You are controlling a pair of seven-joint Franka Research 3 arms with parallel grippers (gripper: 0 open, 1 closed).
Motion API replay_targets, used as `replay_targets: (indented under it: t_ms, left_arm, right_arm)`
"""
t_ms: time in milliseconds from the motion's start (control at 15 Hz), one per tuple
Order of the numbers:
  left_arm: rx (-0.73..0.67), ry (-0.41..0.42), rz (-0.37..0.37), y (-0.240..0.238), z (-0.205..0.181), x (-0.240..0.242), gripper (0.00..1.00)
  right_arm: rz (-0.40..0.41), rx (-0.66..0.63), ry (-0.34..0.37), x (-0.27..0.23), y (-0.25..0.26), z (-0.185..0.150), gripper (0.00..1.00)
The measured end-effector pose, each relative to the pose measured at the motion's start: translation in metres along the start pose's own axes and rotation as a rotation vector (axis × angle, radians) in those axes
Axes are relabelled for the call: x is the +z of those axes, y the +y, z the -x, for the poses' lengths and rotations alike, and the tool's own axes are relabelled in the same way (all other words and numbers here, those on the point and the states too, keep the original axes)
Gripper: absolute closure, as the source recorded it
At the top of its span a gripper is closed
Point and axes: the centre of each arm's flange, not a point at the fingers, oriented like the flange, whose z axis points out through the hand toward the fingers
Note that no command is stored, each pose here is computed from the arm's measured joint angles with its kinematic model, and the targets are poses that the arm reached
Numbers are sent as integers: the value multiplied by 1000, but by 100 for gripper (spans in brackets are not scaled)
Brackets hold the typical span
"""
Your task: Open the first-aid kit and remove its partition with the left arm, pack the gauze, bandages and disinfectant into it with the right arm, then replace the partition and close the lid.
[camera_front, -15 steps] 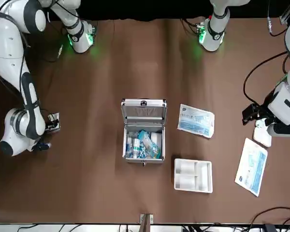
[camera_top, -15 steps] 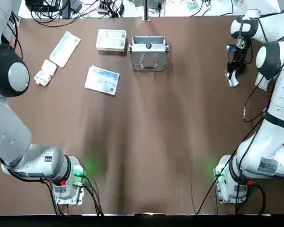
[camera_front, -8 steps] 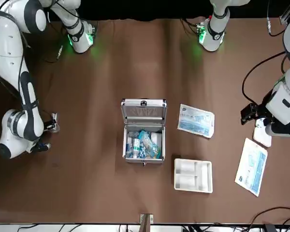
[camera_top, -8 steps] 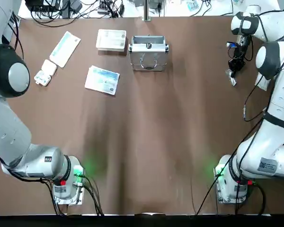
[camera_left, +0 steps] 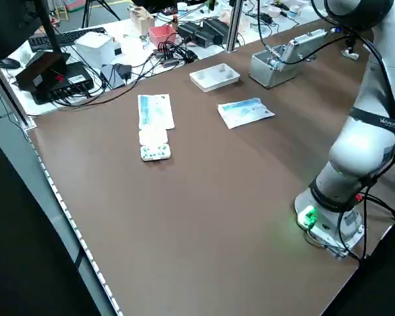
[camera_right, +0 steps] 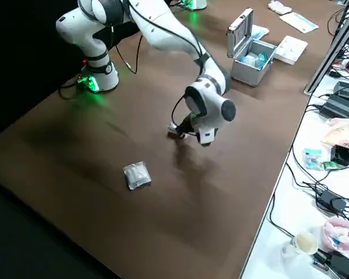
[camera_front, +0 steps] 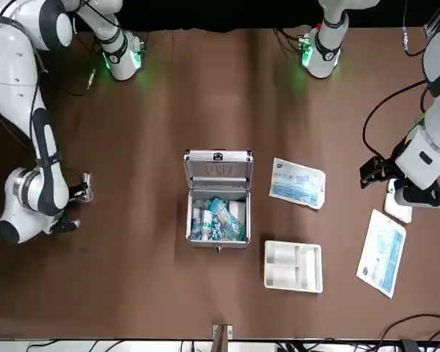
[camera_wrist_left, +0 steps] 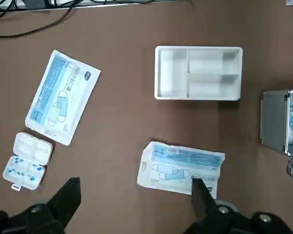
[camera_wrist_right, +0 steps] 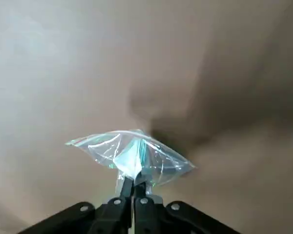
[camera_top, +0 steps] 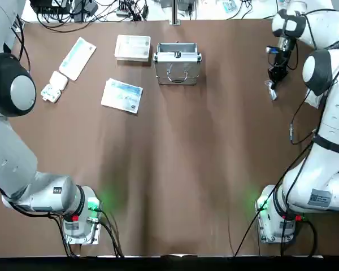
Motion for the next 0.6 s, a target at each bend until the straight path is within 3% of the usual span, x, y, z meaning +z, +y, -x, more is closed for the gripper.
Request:
replay_targets:
  t_ms: [267,600]
  left_arm:
    - [-2,0,0,-1,0,0,0]
    - [-3,1,0,-2,0,0,0]
  right_arm:
    - [-54,70,26,-39,-94,-2,96]
    - [-234,155,89,-82,-218,13,96]
